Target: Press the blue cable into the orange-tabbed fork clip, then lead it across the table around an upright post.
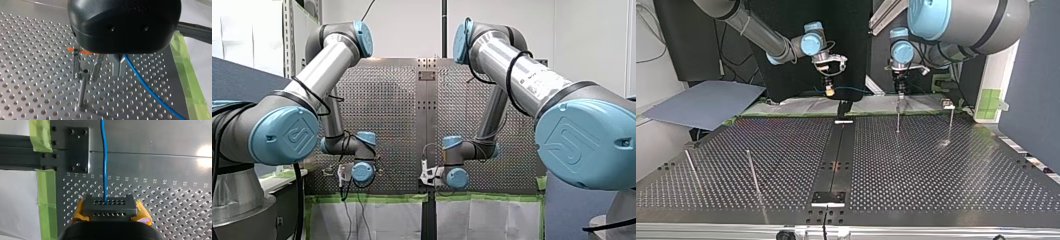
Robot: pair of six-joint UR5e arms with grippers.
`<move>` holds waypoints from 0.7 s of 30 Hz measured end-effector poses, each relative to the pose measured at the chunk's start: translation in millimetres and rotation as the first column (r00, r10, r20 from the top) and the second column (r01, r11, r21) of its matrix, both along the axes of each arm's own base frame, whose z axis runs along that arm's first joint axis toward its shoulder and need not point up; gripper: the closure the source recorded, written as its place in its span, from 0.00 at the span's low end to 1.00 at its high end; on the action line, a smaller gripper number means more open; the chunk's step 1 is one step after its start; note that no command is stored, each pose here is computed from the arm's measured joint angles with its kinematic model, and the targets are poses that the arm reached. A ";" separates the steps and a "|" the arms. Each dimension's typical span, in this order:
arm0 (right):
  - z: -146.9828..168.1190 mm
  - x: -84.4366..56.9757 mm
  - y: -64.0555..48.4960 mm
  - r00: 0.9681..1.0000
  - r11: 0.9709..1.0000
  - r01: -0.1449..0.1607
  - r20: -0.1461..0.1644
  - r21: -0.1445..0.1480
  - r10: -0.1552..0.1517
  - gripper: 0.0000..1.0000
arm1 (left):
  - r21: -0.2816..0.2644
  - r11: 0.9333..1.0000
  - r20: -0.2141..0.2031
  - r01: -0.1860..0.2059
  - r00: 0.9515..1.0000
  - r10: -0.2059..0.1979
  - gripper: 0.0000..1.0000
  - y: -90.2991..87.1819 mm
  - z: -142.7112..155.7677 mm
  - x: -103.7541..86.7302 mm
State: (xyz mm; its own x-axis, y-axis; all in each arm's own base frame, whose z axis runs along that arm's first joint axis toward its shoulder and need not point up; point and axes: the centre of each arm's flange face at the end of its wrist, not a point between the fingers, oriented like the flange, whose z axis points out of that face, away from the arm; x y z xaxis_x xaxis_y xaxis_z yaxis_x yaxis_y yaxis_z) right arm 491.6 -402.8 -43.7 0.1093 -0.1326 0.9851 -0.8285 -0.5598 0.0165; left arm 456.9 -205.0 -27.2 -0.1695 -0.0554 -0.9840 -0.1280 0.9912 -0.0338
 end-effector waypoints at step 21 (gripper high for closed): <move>9.4 11.5 -10.4 1.000 0.999 -0.028 -0.007 -0.025 0.028 1.00 | 0.012 1.000 -0.019 -0.025 1.000 0.025 1.00 40.4 7.0 16.7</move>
State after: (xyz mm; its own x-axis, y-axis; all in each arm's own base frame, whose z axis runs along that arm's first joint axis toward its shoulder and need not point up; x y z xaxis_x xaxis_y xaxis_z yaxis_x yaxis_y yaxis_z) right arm 503.1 -413.2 -34.3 0.1194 -0.1042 0.9874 -0.8121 -0.5824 0.0367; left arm 473.6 -164.6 -20.3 -0.1866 -0.0481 -0.9813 -0.1532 0.9880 -0.0193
